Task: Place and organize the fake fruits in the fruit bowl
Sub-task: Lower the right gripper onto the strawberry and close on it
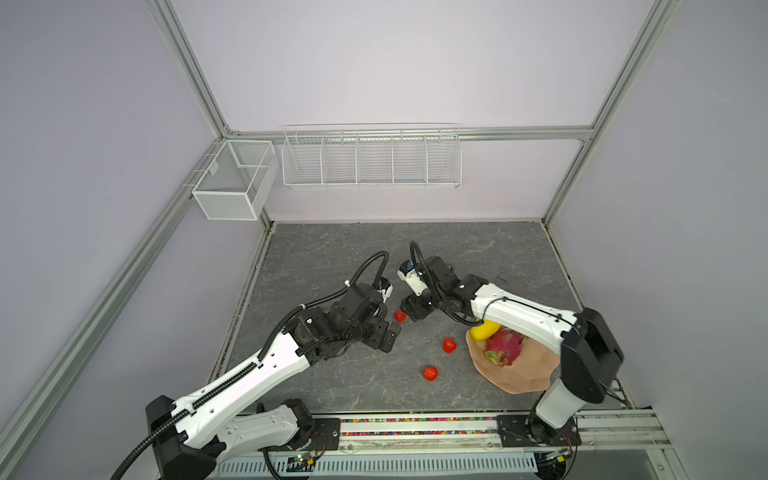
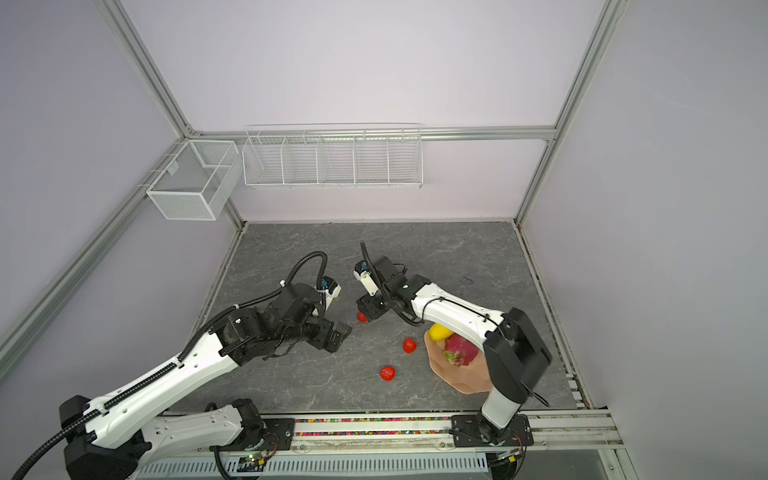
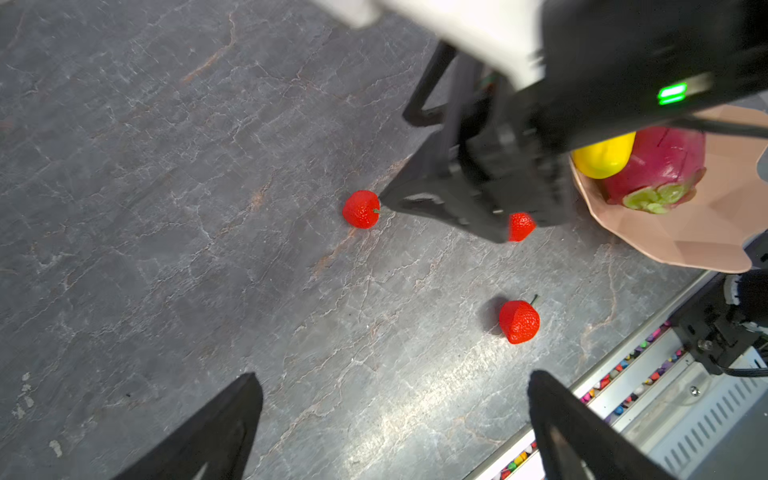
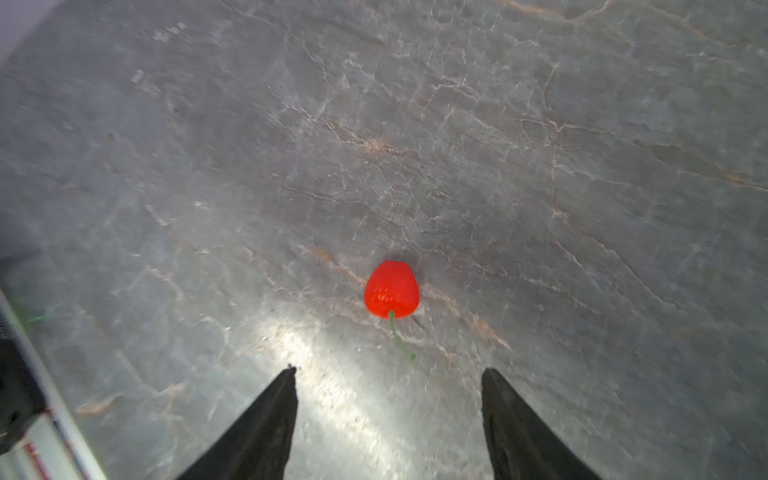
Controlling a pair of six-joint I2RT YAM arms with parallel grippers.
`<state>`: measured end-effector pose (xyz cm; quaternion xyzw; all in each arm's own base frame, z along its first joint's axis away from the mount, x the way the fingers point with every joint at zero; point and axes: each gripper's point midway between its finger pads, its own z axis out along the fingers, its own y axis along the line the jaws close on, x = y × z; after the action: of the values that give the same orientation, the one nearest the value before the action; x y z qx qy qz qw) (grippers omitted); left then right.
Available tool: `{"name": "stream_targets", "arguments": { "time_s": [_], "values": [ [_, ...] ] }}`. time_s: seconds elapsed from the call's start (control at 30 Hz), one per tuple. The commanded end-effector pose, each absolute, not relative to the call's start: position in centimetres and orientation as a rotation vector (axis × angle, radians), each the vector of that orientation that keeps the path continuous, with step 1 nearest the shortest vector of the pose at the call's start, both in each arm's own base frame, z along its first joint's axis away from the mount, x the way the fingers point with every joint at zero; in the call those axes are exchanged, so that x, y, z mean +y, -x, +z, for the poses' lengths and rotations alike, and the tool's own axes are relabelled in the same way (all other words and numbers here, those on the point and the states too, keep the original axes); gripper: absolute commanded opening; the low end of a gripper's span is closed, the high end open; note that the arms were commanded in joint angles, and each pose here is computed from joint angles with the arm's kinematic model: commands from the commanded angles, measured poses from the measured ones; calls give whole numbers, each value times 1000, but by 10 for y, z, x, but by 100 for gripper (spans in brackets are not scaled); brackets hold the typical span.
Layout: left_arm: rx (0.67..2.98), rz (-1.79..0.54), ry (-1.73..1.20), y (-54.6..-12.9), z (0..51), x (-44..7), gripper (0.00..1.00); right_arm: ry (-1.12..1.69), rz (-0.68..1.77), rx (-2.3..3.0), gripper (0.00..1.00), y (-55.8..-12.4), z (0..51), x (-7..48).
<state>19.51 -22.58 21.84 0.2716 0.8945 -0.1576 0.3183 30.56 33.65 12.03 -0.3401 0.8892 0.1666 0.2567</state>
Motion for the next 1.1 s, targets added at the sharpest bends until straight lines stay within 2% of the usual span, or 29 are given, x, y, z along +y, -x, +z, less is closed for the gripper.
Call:
{"name": "stream_targets", "arguments": {
  "time_s": [0.0,0.13,0.53,0.97,1.07],
  "values": [
    [2325,-409,-646,-191,228,-208,99,930,419,2485,76,-314,89,348],
    [2318,-401,-609,-188,232,-197,99,909,416,2521,78,-317,65,352],
    [2336,-369,-606,-191,225,-197,99,948,392,2586,68,-311,29,362],
    [2328,-359,-586,-191,226,-193,99,924,350,2579,42,-316,30,361],
    [2324,-360,-584,-191,227,-192,99,907,344,2567,41,-317,36,358]
  ]
}}
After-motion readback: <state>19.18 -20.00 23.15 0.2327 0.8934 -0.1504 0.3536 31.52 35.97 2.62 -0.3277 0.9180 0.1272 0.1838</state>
